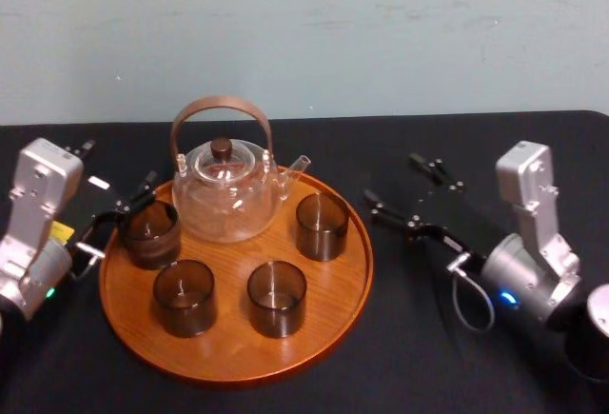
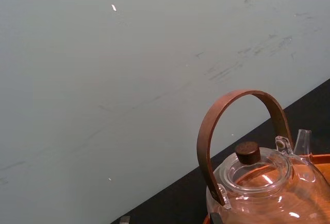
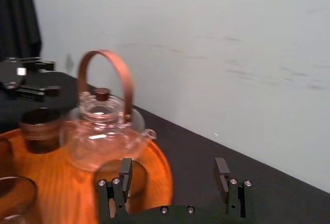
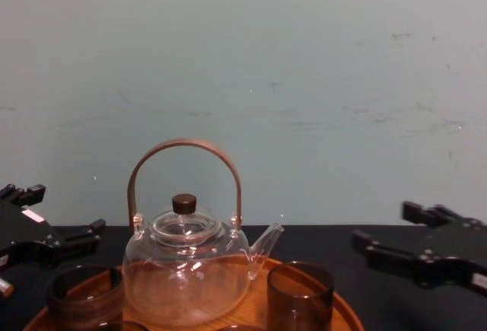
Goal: Pick up the glass from the table and place it on the tray.
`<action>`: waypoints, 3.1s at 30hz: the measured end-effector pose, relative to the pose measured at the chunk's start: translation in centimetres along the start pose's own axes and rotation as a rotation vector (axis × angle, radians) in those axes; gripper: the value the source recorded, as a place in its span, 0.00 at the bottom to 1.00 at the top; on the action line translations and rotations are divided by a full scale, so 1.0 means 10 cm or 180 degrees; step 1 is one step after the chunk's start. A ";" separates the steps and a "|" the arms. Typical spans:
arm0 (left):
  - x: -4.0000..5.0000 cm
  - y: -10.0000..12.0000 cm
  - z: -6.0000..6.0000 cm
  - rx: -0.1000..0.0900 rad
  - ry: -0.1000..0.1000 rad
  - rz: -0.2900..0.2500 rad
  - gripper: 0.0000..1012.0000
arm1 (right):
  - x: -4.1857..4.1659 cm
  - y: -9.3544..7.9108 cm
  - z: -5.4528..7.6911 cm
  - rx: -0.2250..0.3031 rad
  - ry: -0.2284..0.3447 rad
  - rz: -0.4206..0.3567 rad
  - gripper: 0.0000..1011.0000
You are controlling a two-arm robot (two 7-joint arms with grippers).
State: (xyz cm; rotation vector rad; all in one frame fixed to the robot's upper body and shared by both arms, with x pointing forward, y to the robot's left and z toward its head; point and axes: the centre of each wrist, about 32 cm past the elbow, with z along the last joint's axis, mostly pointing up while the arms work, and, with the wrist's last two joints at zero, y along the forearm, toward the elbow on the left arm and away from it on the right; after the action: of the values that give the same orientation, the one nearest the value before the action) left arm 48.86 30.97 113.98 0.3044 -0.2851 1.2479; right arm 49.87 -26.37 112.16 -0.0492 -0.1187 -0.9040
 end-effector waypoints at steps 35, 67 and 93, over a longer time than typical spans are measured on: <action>0.000 0.00 0.00 0.0000 0.0000 0.0000 0.99 | 0.152 -0.41 -0.15 -0.0099 0.0046 -0.0719 0.99; 0.000 0.00 0.00 0.0000 0.0000 0.0000 0.99 | 0.153 -0.40 -0.14 -0.0093 0.0052 -0.0695 0.99; 0.000 0.00 0.00 0.0000 0.0000 0.0000 0.99 | 0.153 -0.40 -0.14 -0.0093 0.0051 -0.0695 0.99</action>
State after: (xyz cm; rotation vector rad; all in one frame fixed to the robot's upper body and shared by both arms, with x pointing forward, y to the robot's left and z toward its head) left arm 48.86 30.97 113.98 0.3045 -0.2851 1.2479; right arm 47.76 -30.18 110.94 -0.0568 -0.0971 -1.1242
